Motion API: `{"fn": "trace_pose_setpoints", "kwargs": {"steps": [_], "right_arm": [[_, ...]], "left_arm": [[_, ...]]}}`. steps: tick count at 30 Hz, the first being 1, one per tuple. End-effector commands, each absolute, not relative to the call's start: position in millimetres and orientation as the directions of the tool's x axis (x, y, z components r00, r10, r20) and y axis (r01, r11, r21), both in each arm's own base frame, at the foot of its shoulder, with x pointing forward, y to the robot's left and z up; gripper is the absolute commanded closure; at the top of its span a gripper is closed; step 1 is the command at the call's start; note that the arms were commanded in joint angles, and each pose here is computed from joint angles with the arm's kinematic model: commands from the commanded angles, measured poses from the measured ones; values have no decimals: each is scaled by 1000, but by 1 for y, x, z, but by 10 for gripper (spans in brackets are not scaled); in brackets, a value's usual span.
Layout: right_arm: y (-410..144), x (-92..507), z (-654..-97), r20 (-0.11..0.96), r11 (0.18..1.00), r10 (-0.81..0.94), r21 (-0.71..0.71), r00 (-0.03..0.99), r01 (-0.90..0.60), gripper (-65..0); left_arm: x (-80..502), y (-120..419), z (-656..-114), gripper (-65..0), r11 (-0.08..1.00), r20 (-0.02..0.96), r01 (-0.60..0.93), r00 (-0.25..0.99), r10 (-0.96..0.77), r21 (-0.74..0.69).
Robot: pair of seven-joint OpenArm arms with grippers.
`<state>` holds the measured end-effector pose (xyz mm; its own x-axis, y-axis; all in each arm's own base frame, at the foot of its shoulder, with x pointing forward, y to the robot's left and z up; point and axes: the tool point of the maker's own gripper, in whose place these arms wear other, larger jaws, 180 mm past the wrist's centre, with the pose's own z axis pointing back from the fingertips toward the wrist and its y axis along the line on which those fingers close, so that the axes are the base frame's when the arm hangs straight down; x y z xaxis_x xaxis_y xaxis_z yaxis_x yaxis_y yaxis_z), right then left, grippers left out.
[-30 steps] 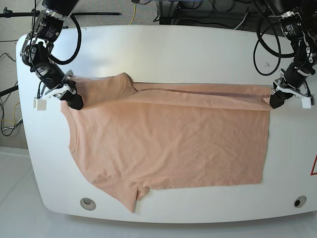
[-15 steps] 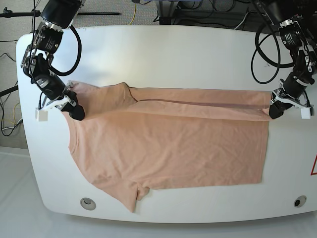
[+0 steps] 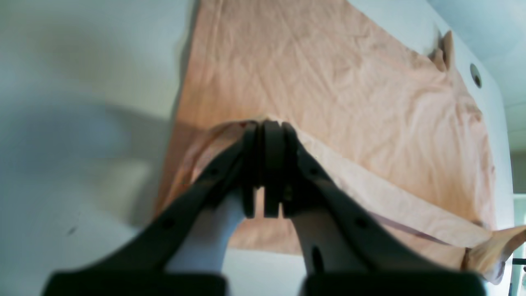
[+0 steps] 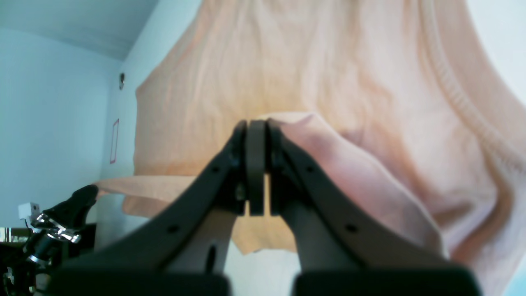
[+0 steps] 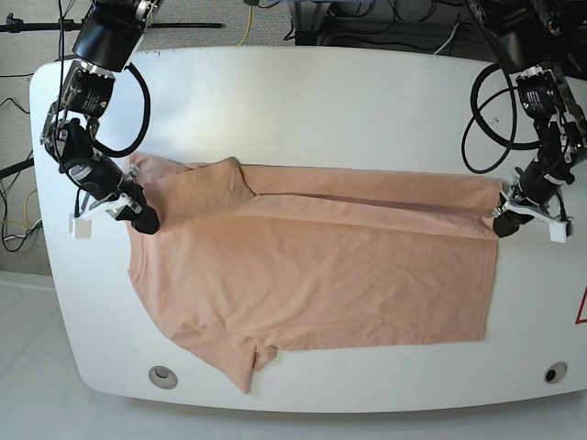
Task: Fold the T-shirt properly
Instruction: 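Fold the lifted edge over the shirt with both grippers, laying it down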
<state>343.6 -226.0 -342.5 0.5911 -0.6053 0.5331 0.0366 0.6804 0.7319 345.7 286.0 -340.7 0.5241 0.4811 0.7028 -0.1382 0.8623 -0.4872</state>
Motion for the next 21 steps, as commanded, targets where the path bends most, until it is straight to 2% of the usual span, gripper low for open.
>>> {"fn": "trace_pose_setpoints", "kwargs": {"steps": [1, 21], "right_arm": [[-230, 355, -326, 564, 678, -608, 735, 559, -3, 0], [-242, 375, -320, 570, 671, -638, 742, 518, 11, -2]], "left_arm": [[357, 297, -324, 0, 874, 743, -122, 480, 467, -471], [365, 303, -346, 0, 844, 697, -171, 494, 520, -509]]}}
